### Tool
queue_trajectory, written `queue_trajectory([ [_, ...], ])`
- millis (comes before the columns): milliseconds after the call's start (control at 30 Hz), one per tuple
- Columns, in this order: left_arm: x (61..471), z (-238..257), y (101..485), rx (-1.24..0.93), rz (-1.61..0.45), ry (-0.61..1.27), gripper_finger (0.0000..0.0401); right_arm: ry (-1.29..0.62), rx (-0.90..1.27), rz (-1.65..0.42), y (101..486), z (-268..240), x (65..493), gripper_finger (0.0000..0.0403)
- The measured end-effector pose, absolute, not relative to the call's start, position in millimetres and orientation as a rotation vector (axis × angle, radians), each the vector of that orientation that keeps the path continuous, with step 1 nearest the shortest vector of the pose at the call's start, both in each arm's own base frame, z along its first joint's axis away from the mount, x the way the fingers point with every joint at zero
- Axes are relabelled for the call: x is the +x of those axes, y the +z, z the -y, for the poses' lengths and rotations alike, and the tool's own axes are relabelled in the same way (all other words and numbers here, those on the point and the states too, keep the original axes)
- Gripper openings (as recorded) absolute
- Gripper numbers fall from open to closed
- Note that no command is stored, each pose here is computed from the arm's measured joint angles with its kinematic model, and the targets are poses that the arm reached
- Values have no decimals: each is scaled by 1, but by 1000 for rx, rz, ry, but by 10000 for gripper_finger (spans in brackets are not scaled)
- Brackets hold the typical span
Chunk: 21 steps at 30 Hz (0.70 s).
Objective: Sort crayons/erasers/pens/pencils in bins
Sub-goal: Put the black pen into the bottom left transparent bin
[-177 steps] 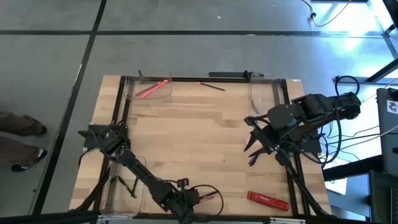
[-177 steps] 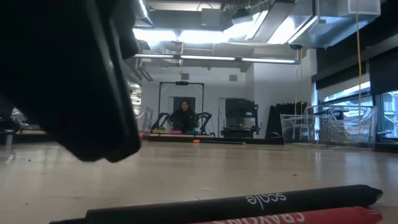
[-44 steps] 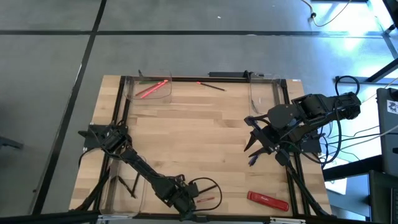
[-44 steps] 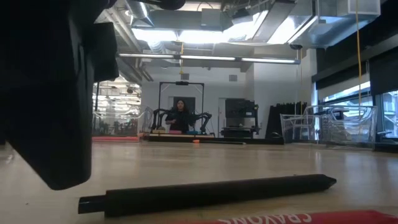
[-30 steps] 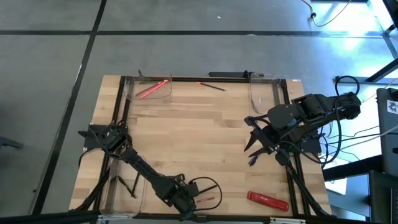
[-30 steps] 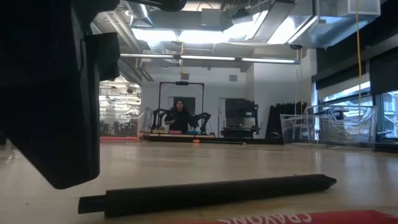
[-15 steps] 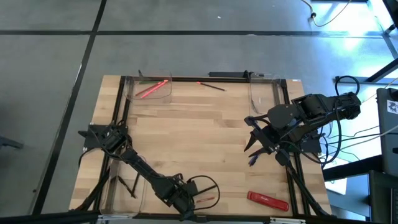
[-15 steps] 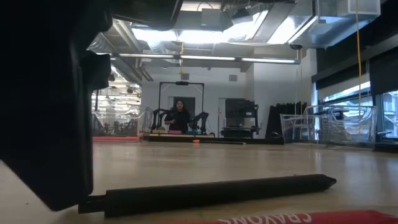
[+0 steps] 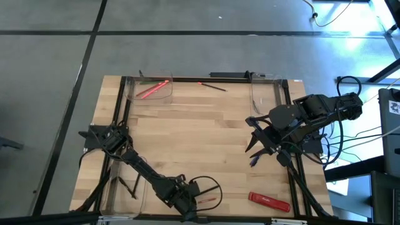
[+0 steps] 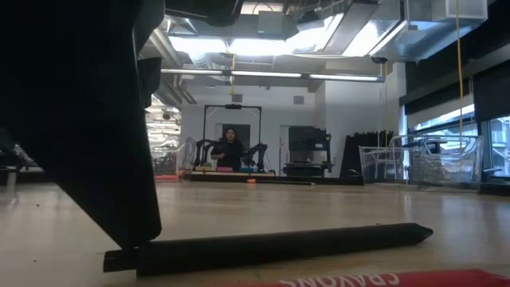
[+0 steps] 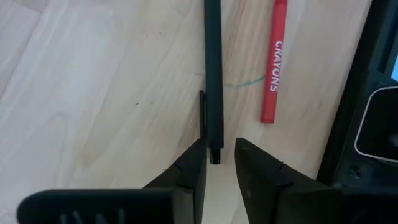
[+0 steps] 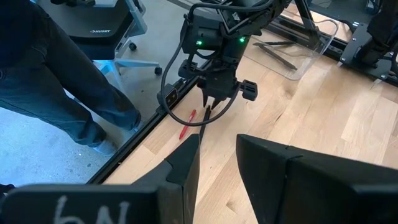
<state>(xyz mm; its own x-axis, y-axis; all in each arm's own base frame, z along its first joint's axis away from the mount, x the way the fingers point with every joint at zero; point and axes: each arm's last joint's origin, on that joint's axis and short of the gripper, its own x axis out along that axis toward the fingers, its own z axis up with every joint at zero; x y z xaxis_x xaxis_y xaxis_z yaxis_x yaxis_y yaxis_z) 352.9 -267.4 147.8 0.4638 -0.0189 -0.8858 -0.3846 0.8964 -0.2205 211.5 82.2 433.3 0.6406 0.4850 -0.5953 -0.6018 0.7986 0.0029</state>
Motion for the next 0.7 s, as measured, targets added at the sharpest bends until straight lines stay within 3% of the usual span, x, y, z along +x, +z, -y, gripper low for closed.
queue_trajectory([
  [700,349,272,142,-386,-1070,249,76,624,-203,-616,433,-82,211,108],
])
